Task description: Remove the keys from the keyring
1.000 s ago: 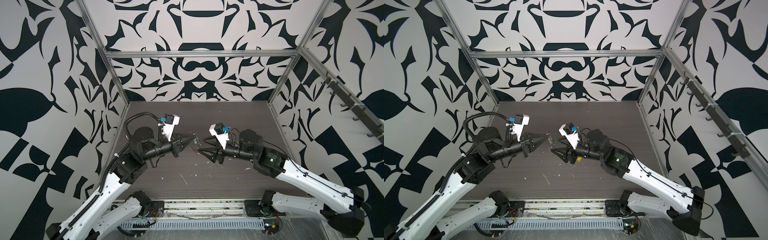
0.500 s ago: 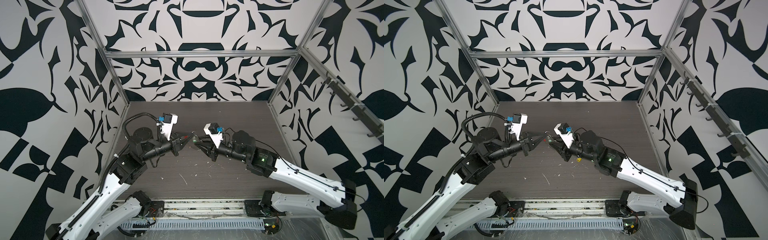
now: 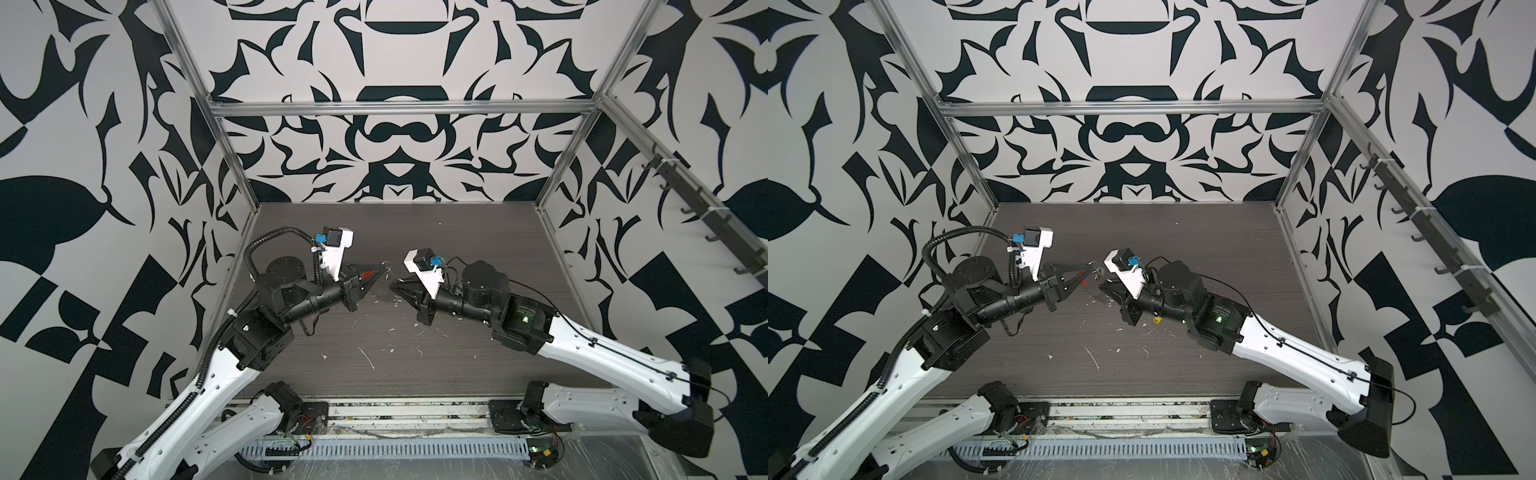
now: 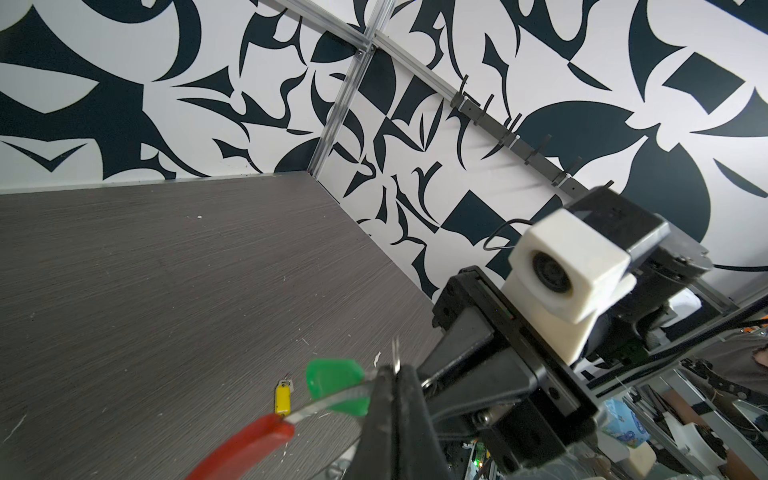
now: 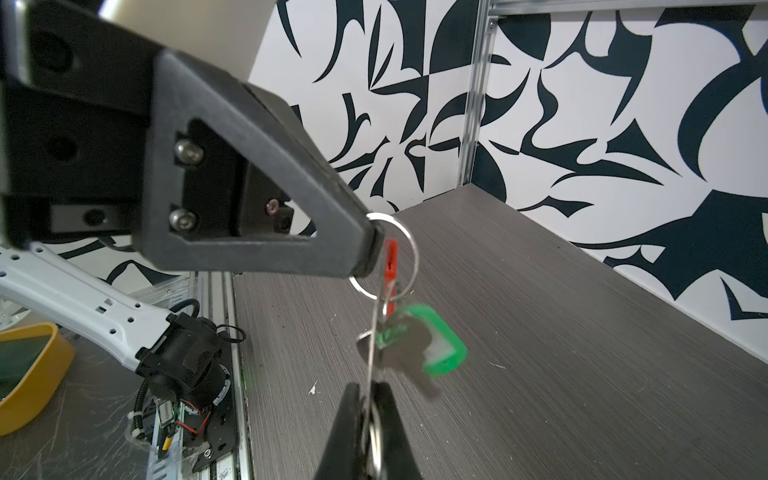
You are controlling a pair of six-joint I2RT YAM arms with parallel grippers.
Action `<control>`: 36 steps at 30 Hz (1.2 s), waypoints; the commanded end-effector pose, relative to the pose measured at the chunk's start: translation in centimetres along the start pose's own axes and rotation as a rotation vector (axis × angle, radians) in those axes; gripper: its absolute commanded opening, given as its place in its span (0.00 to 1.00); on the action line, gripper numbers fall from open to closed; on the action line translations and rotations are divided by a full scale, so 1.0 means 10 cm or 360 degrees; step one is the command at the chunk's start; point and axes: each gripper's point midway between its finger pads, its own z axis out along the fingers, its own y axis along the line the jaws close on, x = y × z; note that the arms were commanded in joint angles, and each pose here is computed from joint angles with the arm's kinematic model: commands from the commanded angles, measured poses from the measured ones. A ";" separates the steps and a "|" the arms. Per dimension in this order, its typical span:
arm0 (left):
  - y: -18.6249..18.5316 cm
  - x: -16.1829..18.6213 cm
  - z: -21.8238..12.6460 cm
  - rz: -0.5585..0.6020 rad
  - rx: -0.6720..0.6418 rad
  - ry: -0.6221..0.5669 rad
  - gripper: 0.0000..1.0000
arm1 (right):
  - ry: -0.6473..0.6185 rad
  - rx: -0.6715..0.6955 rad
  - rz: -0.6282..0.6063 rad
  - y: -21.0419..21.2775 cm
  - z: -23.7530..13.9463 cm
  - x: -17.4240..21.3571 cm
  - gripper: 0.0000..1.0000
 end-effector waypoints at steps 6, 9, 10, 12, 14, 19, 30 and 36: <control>0.02 -0.02 0.01 0.0018 -0.0013 -0.0027 0.00 | -0.0136 -0.0033 -0.0019 0.07 -0.10 -0.38 0.00; 0.03 -0.02 0.02 0.0017 -0.0020 -0.0030 0.00 | -0.0133 -0.0040 -0.0018 0.10 -0.09 -0.41 0.00; 0.04 -0.01 0.02 0.0017 -0.0021 -0.0028 0.00 | -0.0130 -0.0043 -0.0019 0.10 -0.09 -0.41 0.00; 0.05 -0.01 0.02 0.0016 -0.0031 -0.0032 0.00 | -0.0123 -0.0055 -0.0018 0.13 -0.09 -0.43 0.00; 0.06 -0.03 0.02 0.0019 -0.0045 -0.0043 0.00 | -0.0115 -0.0074 -0.0020 0.17 -0.08 -0.44 0.00; 0.07 -0.05 0.02 0.0029 -0.0040 -0.0083 0.00 | -0.0092 -0.0102 -0.0023 0.26 -0.05 -0.41 0.00; -0.07 -0.11 -0.10 0.0125 0.0138 -0.0329 0.00 | -0.0031 -0.0224 -0.0054 0.41 -0.14 -0.28 0.22; -0.13 -0.17 -0.19 0.0183 0.0222 -0.0496 0.00 | -0.0082 -0.0223 -0.0092 0.43 -0.34 -0.30 0.40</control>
